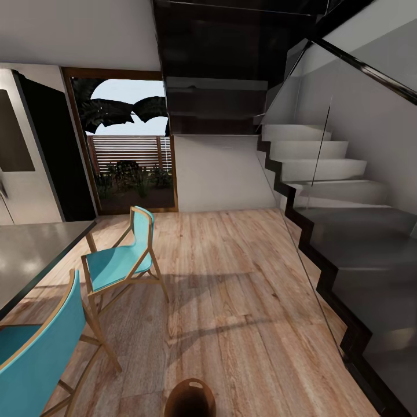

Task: Put the three can of soda from the living room inside the tash can in the kitchen.

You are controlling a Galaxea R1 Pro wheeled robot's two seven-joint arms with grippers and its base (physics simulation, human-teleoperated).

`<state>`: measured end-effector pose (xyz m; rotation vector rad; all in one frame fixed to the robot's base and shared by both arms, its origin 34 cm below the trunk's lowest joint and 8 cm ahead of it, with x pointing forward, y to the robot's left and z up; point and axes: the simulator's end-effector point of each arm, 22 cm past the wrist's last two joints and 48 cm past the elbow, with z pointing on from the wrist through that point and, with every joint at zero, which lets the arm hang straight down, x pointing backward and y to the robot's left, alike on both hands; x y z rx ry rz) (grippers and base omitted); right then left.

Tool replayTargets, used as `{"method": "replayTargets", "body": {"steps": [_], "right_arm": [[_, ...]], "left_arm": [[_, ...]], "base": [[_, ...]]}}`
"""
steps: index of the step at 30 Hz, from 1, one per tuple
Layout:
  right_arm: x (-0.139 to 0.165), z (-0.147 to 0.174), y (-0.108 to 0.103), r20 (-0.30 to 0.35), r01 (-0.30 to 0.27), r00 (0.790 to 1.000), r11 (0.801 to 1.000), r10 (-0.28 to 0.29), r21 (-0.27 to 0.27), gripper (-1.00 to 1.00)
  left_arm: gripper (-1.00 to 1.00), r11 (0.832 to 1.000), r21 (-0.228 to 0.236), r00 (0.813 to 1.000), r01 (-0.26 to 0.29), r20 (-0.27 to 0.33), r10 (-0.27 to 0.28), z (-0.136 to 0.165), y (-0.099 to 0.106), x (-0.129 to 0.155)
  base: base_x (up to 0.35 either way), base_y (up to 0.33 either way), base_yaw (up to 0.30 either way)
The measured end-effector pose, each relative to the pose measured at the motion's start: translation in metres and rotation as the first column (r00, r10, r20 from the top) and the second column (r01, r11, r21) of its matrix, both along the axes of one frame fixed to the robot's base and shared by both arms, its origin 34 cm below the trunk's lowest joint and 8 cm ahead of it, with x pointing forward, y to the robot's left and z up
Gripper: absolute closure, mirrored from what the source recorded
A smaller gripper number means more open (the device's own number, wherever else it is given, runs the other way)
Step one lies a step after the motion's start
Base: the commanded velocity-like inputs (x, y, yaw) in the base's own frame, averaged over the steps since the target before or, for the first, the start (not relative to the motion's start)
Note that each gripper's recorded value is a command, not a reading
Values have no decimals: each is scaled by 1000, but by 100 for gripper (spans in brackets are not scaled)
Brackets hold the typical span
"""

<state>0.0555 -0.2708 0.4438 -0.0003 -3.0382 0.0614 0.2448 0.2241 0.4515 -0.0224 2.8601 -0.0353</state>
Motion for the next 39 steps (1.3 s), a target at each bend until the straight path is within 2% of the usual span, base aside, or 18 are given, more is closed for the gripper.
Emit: {"method": "replayTargets", "body": {"steps": [39], "right_arm": [[0,0,0,0,0,1000,1000,0,0,-100]], "left_arm": [[-100,1000,0,1000,0,0,0,0,0,0]], "base": [[0,0,0]]}}
